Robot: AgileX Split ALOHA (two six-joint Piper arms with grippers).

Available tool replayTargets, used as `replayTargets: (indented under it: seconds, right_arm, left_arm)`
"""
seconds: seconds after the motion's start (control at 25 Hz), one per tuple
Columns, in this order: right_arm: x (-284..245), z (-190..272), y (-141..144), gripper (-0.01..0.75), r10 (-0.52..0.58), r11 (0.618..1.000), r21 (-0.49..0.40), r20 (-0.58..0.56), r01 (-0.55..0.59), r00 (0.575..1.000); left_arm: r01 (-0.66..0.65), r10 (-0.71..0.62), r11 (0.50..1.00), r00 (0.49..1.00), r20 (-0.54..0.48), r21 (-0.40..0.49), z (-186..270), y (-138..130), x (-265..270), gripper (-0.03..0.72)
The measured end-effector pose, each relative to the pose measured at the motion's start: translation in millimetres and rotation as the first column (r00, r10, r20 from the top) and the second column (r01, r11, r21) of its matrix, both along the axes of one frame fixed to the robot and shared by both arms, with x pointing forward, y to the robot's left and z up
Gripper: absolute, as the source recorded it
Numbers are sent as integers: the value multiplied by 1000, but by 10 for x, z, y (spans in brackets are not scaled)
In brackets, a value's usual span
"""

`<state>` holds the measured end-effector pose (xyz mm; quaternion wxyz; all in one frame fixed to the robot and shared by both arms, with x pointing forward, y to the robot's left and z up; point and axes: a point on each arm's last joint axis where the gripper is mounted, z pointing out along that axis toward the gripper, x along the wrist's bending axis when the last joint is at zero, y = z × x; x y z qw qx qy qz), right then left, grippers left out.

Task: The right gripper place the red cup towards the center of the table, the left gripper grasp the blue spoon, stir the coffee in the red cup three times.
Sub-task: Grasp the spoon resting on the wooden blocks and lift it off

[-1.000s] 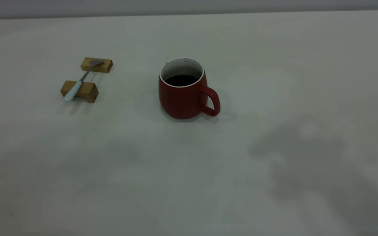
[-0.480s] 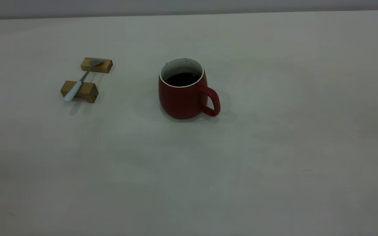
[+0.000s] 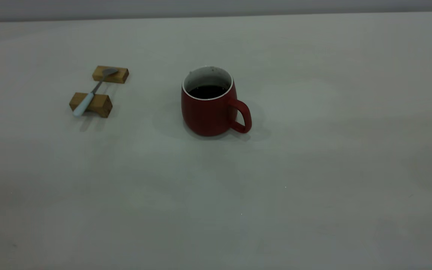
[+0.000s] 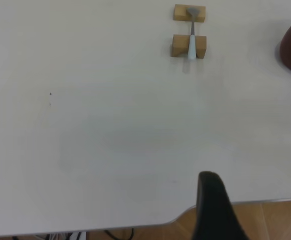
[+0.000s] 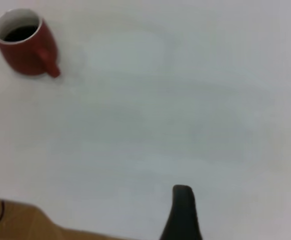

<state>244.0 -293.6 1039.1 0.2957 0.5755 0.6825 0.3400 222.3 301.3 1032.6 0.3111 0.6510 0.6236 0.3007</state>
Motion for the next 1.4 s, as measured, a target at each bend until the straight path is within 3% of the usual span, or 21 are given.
replayTargets:
  seconds: [0.32, 0.76, 1.12, 1.4]
  right_arm:
    - [-72, -2, -10, 655, -39, 999, 10, 47, 38, 998]
    - [-72, -3, -10, 404, -40, 999, 10, 46, 39, 998]
    - [-72, -3, -10, 249, -40, 999, 10, 45, 39, 998]
    - [-73, -4, -10, 226, -39, 999, 10, 44, 39, 998]
  left_arm:
    - [0, 0, 1000, 1000, 0, 0, 0, 0, 0, 498]
    - [-1, 1, 1000, 1000, 0, 1, 0, 1, 0, 498]
    - [-11, 11, 1000, 1000, -2, -13, 0, 0, 1, 498]
    - [-73, 74, 997, 988, -132, 7, 218, 35, 445, 548]
